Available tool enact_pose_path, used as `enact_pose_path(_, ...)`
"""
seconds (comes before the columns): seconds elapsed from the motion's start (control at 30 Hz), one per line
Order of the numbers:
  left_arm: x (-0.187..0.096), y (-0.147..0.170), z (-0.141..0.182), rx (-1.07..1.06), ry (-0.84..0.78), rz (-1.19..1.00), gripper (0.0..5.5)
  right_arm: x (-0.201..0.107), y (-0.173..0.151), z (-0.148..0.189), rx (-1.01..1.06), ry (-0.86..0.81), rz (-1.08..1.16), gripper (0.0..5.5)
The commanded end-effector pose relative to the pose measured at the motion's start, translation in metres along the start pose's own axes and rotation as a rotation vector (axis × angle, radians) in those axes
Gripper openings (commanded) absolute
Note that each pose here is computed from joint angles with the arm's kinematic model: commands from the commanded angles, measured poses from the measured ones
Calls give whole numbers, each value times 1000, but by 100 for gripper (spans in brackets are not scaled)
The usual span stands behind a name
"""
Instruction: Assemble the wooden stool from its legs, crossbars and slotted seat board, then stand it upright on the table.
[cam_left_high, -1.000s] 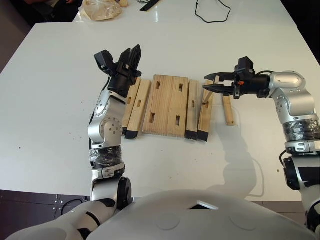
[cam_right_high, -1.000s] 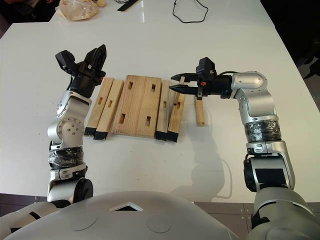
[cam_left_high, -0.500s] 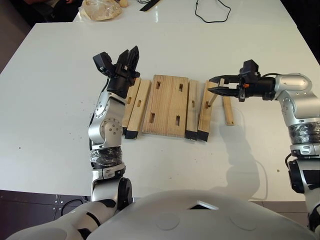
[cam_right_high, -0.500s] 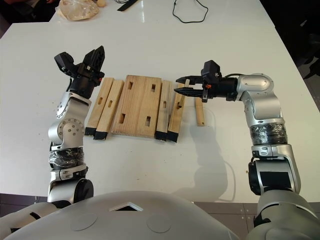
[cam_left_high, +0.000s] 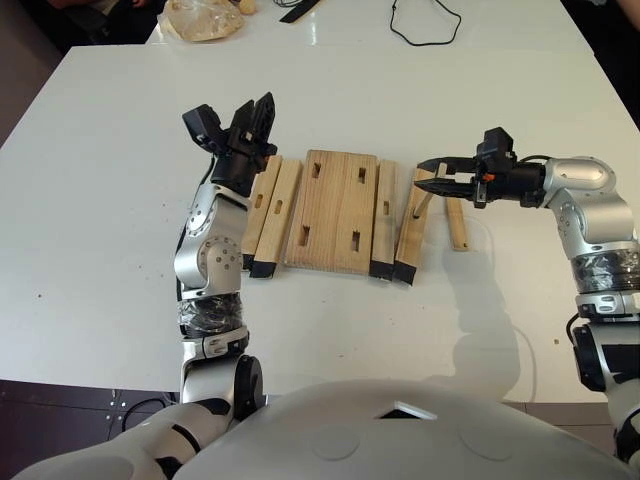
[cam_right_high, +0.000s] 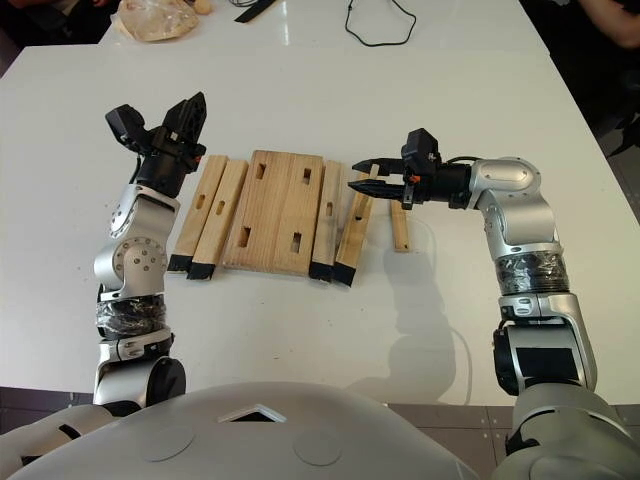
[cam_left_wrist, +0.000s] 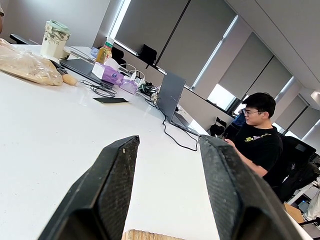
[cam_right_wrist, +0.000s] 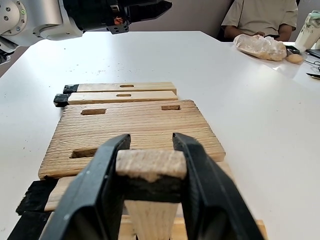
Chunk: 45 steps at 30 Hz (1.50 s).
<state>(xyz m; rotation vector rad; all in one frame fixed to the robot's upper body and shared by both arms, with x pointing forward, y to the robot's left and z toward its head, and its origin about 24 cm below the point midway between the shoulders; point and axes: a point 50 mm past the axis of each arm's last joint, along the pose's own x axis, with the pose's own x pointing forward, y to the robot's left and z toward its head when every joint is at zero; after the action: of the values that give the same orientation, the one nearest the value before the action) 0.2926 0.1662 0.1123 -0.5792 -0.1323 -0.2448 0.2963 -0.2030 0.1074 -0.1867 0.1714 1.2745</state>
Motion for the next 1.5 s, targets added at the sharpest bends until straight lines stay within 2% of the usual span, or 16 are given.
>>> enact_pose_path(0.03,-1,2,-3,15,27,4,221,3,5,-41,123,123,-9,134)
enact_pose_path(0.23,-3,3,-6,13,37,10,221,0,10,-64,174,178,-28,134)
enact_pose_path(0.67,-3,6,-7,12,45,22,221,2,5,-63,145,165,-60,134)
enact_pose_path(0.7,-3,7,-7,12,44,24,221,2,1,-61,134,153,-86,134)
enact_pose_path(0.73,-2,7,-6,-5,38,26,221,1,-1,-55,123,130,-100,170)
enact_pose_path(0.87,-3,15,-3,-68,3,67,221,-6,-7,-25,56,38,-98,229)
enact_pose_path(0.97,-3,18,-2,-75,-11,85,221,-13,-6,-12,13,37,-120,277)
enact_pose_path(1.1,-2,16,-4,-82,-11,74,221,-30,-2,9,-27,41,-124,281)
enact_pose_path(1.23,-2,24,0,-156,-56,114,221,-24,-7,72,-84,-182,-113,281)
enact_pose_path(1.3,0,26,2,-175,-70,125,221,-10,0,88,-75,-262,-59,281)
enact_pose_path(1.4,6,22,1,-177,-64,113,221,11,3,86,-48,-292,-91,281)
enact_pose_path(1.5,8,19,-3,-173,-45,100,221,23,-1,64,8,-268,-194,281)
